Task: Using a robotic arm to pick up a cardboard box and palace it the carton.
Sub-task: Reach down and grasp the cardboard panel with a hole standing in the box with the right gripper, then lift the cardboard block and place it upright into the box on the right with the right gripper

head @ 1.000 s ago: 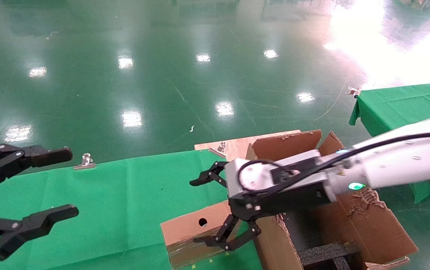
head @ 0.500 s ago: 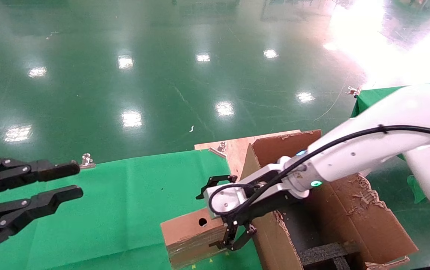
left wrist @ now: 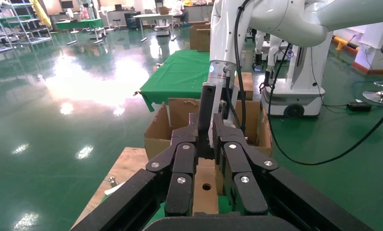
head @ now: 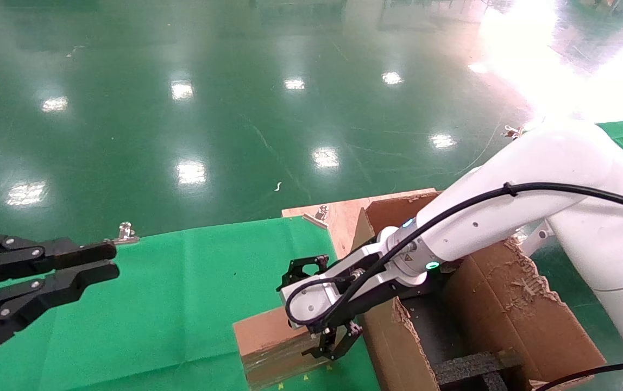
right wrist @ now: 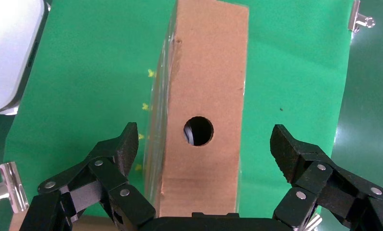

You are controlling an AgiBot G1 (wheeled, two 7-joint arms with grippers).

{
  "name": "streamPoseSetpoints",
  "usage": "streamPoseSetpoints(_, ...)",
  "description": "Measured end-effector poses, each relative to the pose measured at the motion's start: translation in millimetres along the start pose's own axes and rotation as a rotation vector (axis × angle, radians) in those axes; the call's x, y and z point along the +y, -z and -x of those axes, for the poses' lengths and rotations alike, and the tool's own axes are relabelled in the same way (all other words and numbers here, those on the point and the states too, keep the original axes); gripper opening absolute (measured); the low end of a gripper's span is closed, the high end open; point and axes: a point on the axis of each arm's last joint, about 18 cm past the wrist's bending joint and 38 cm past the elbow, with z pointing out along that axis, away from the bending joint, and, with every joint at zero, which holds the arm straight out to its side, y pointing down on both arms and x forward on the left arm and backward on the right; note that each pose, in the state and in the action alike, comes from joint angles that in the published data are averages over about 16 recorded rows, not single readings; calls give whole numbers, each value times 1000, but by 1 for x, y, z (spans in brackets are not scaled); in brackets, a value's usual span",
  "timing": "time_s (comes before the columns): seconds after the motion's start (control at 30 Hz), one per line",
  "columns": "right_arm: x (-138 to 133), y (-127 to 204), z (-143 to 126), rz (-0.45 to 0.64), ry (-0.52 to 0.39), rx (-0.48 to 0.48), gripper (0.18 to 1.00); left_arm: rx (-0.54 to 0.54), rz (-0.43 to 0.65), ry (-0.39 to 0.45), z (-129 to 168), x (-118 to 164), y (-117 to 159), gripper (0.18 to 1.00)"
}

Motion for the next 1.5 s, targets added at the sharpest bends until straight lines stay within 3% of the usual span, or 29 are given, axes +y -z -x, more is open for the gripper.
streamPoseSetpoints(0.3,0,0,0,-1,0,0,967,0,0,0,0,0,0,315)
streamPoseSetpoints(0.5,0,0,0,-4,-2,1,908,0,0,0,0,0,0,404)
streamPoseSetpoints(1.2,0,3,1,-11,-8,4,525,0,-1,0,0,0,0,855)
streamPoseSetpoints(1.5,-2,37,-10,-49,-43,56,478,0,-1,0,0,0,0,960)
